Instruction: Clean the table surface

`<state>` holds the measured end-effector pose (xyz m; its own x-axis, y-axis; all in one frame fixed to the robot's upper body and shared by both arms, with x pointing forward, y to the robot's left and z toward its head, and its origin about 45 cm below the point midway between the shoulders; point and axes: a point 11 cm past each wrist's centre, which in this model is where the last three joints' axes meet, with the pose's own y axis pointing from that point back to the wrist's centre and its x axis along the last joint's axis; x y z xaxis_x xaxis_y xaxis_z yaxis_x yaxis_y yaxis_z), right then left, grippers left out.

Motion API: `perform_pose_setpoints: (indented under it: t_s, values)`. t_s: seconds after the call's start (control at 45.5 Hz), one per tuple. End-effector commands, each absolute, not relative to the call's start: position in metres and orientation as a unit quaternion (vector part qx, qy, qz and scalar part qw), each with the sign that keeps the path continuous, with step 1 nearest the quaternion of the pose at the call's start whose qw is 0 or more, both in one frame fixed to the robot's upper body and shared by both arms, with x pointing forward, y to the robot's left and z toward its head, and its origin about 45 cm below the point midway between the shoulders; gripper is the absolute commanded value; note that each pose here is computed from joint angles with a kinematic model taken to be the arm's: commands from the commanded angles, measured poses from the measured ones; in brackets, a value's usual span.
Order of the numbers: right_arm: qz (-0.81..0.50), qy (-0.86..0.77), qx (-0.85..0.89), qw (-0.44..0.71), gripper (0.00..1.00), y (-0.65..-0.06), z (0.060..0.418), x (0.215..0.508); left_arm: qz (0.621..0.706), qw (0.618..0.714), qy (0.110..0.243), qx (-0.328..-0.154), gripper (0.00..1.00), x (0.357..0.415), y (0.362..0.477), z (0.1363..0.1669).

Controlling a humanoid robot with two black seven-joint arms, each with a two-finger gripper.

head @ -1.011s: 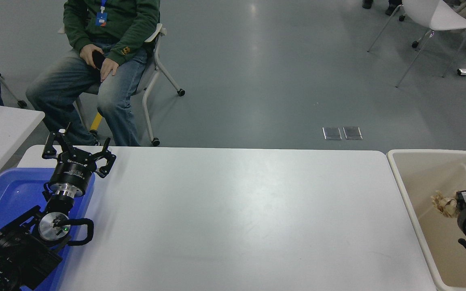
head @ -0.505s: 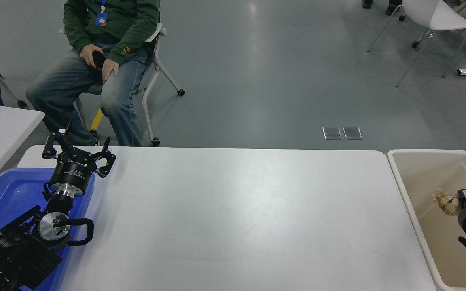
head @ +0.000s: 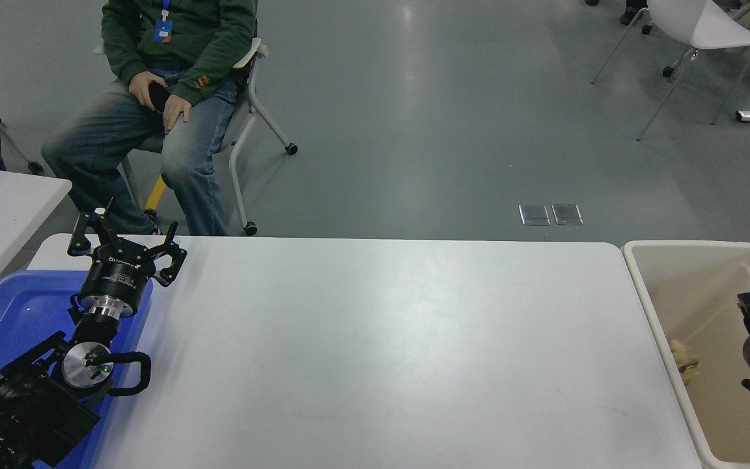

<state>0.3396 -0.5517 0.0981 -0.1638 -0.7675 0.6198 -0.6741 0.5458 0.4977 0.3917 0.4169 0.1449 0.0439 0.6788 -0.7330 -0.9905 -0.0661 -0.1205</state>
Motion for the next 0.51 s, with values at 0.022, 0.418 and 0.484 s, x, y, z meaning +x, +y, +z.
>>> perform_pose_setpoints:
  t_s: [0.022,0.418,0.484]
  values:
    - [-0.056,-0.762,0.477,0.435,1.0,-0.5502,0.0988,0.3418,0.6503,0.6417,0.235,-0.332,1.0,0.3917,0.4169,0.1449]
    - [-0.063,-0.765,0.477,0.427,1.0,-0.5503,0.0991,0.3421,0.6503,0.6417,0.235,-0.332,1.0,0.3917,0.4169,0.1449]
    - [-0.06,-0.768,0.477,0.423,1.0,-0.551,0.1033,0.3455,0.6503,0.6417,0.235,-0.332,1.0,0.3917,0.4169,0.1449]
